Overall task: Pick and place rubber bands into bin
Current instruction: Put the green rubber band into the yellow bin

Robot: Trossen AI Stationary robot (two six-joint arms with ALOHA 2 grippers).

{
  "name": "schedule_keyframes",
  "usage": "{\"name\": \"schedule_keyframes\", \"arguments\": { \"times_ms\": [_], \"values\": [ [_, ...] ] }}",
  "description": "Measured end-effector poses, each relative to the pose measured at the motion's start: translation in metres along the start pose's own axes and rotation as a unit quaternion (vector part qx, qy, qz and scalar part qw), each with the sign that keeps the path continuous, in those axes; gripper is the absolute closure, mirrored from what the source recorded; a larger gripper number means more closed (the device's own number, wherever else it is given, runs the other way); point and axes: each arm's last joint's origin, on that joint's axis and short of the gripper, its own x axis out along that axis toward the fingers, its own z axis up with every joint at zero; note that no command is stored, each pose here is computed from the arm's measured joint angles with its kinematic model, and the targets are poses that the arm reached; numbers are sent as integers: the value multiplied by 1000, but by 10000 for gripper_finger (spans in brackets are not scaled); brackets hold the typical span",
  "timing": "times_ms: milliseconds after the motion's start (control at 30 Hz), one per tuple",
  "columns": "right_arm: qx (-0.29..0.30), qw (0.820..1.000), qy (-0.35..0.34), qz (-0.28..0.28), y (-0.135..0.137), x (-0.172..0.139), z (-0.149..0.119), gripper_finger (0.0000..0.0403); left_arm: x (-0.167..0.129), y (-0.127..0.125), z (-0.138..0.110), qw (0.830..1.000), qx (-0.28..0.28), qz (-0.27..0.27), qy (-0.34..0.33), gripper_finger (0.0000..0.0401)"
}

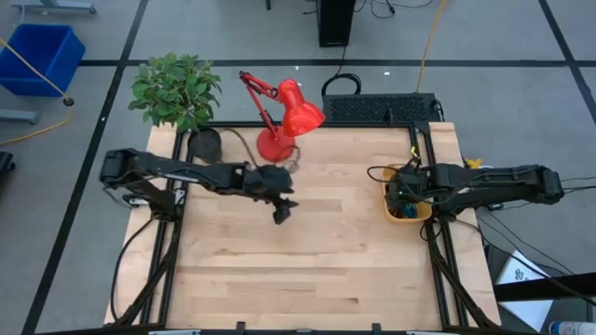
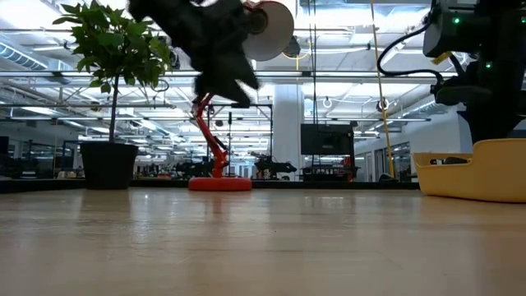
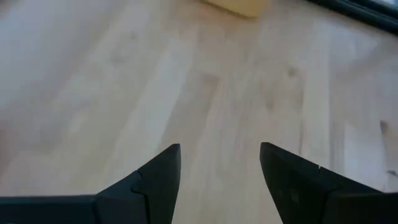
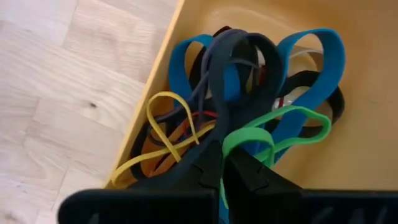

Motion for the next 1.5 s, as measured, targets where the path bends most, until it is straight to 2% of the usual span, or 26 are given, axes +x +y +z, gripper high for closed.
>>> {"name": "schedule_keyframes", "arguments": {
  "times_ms": [233, 500, 667, 1033, 1500],
  "values": [
    [3, 1000, -6, 11, 0, -1, 0, 403, -40, 19, -23, 994, -28, -13, -107, 173],
    [7, 1000, -9, 21, 1, -2, 1, 393, -79, 34, -67, 983, -34, -37, -176, 173],
    [10, 1000, -13, 27, 1, -2, 1, 391, -97, 43, -92, 977, -36, -32, -206, 173],
    [10, 1000, -13, 26, 1, -2, 1, 390, -112, 56, -130, 954, -43, -55, -292, 173],
    [13, 1000, -8, 18, 0, -2, 0, 389, -111, 65, -158, 950, -47, -59, -302, 173]
  ]
}}
